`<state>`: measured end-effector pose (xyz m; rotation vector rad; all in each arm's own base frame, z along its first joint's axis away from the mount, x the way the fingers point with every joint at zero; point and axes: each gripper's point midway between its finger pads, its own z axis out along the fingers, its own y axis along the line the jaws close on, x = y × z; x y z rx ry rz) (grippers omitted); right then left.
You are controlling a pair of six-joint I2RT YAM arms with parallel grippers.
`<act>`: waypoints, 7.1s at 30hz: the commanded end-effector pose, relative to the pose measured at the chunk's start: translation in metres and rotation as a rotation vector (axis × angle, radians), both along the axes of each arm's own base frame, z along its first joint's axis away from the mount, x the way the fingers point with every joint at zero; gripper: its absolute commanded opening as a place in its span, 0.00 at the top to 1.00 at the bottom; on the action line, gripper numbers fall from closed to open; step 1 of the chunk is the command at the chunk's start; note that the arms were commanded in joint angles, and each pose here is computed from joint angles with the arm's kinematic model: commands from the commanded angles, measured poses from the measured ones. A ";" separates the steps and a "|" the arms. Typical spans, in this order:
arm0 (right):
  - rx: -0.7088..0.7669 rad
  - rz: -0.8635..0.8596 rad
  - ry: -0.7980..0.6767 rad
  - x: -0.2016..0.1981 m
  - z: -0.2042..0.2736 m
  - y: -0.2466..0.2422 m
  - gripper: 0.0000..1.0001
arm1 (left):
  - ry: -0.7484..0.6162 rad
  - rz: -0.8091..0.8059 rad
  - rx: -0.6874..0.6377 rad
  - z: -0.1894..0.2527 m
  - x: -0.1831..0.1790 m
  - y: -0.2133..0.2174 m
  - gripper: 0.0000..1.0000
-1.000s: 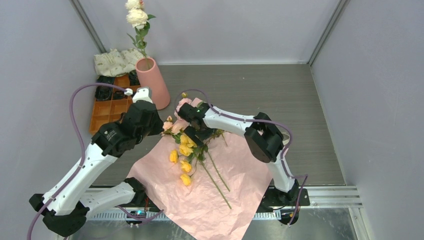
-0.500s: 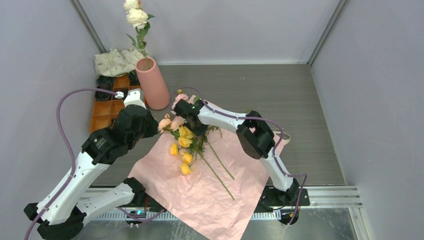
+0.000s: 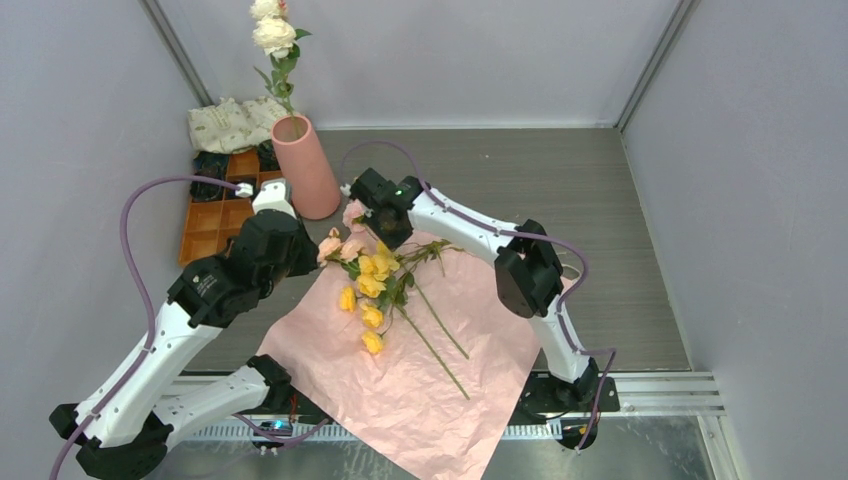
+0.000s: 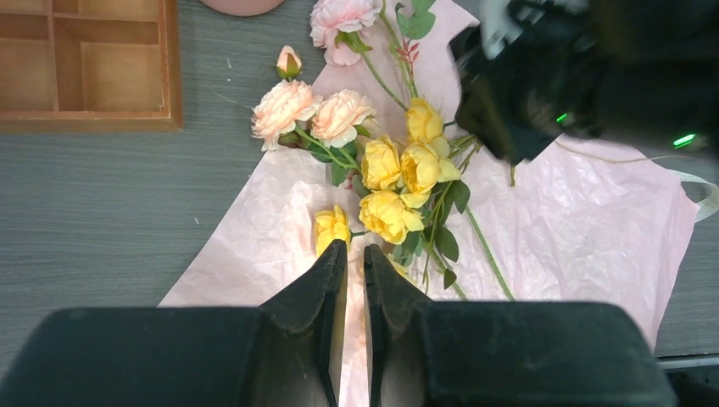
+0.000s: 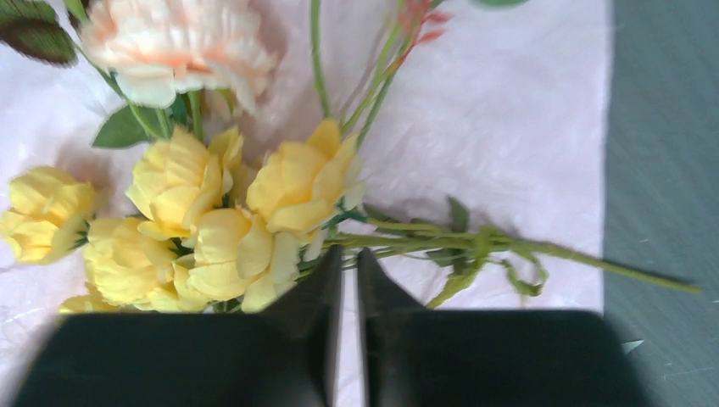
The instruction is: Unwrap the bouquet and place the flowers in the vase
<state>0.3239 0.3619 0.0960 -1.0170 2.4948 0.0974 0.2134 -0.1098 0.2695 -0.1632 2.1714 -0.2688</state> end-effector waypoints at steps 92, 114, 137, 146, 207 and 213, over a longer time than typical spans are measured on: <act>0.720 -0.461 -0.113 -0.013 0.195 -0.080 0.99 | -0.049 -0.379 -1.270 -0.070 0.065 -0.183 0.49; 0.835 -0.397 -0.038 -0.037 0.196 -0.069 0.99 | -0.085 -0.228 -1.306 -0.090 0.123 -0.185 0.42; 0.821 -0.397 0.014 -0.064 0.174 -0.075 0.99 | -0.177 -0.317 -1.327 -0.052 0.150 -0.195 0.88; 0.788 -0.410 -0.025 -0.064 0.176 -0.086 0.84 | -0.263 -0.390 -1.207 0.001 0.131 -0.188 1.00; 0.758 -0.322 -0.201 -0.057 0.202 -0.104 0.17 | -1.308 0.168 -0.006 0.405 0.195 0.077 1.00; 0.842 -0.274 -0.179 -0.061 0.217 -0.089 0.17 | -1.318 -0.052 -0.212 0.413 0.147 0.040 1.00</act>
